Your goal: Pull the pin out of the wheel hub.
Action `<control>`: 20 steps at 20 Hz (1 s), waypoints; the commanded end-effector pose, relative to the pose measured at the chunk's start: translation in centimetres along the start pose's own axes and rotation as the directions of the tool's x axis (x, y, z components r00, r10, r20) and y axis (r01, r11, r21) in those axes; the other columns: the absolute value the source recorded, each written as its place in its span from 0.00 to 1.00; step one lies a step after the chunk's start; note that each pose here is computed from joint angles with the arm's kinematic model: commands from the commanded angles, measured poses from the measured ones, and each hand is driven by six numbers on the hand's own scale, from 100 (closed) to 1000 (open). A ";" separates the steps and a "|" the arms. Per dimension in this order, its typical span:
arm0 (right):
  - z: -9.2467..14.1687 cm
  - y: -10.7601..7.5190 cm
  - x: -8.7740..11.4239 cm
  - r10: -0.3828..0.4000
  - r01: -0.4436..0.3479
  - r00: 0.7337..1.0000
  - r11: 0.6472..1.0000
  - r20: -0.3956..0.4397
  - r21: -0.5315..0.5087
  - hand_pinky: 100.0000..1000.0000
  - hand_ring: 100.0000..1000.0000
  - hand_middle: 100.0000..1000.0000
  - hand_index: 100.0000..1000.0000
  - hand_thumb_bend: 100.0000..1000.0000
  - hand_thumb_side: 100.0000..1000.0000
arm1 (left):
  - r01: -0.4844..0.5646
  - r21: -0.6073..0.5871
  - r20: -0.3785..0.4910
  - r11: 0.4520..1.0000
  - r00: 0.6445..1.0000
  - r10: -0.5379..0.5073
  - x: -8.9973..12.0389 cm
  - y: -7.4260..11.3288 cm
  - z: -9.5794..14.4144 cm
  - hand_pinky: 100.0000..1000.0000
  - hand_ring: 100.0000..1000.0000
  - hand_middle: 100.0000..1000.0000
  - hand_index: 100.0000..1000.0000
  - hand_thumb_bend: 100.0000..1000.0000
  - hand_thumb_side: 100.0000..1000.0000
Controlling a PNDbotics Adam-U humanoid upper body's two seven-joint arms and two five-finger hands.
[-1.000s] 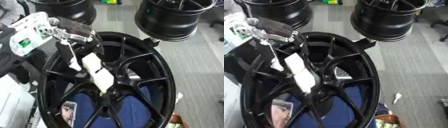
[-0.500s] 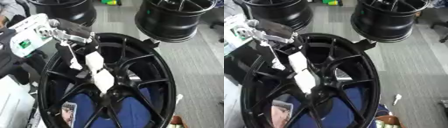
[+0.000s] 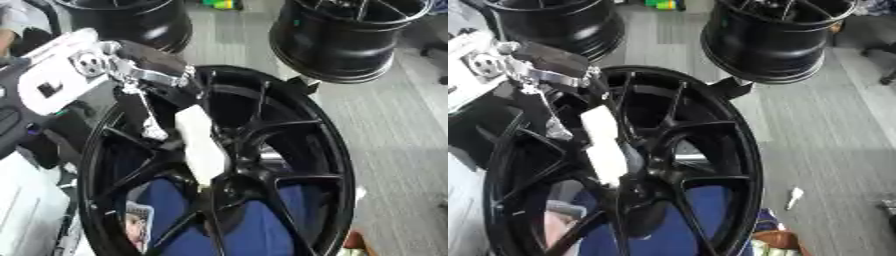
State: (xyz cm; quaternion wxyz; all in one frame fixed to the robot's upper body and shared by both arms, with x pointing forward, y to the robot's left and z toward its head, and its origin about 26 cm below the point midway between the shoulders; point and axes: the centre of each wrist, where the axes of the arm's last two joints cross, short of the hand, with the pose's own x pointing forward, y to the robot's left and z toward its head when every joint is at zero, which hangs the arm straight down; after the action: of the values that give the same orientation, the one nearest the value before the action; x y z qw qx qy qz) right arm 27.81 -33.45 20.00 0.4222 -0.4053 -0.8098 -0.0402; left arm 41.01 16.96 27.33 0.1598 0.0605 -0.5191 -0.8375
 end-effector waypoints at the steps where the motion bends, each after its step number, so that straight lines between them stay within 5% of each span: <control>1: -0.4 -0.4 0.5 0.001 -0.001 1.000 1.000 0.021 -0.014 0.84 0.68 0.64 0.67 0.00 0.48 | 0.163 -0.110 0.131 0.980 0.980 -0.149 0.8 2.1 1.0 0.58 0.48 0.31 0.47 0.01 0.00; 7: -0.4 -0.5 0.4 -0.002 0.002 1.000 1.000 0.016 -0.018 0.84 0.68 0.64 0.67 0.00 0.48 | 0.146 -0.052 0.092 0.988 0.986 -0.141 0.6 3.1 2.7 0.52 0.41 0.21 0.33 0.10 0.00; 12: -0.3 -0.5 0.3 -0.004 0.004 1.000 0.999 0.004 -0.039 0.84 0.68 0.64 0.67 0.00 0.48 | 0.106 0.128 0.021 0.986 0.994 -0.110 -0.2 5.1 6.9 0.50 0.34 0.12 0.19 0.09 0.01; 20: -0.4 -0.6 0.2 0.000 0.000 1.000 0.999 0.008 -0.052 0.84 0.68 0.64 0.67 0.00 0.48 | 0.164 0.387 -0.118 0.907 0.985 -0.128 -0.7 7.3 12.4 0.52 0.33 0.11 0.19 0.09 0.00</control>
State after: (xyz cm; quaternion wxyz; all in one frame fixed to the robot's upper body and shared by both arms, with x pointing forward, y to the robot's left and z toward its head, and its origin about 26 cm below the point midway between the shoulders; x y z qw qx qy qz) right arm 27.71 -33.54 19.68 0.4224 -0.4096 -0.8064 -0.0600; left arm 40.60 23.35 37.09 0.1445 0.1407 -0.6801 -0.7049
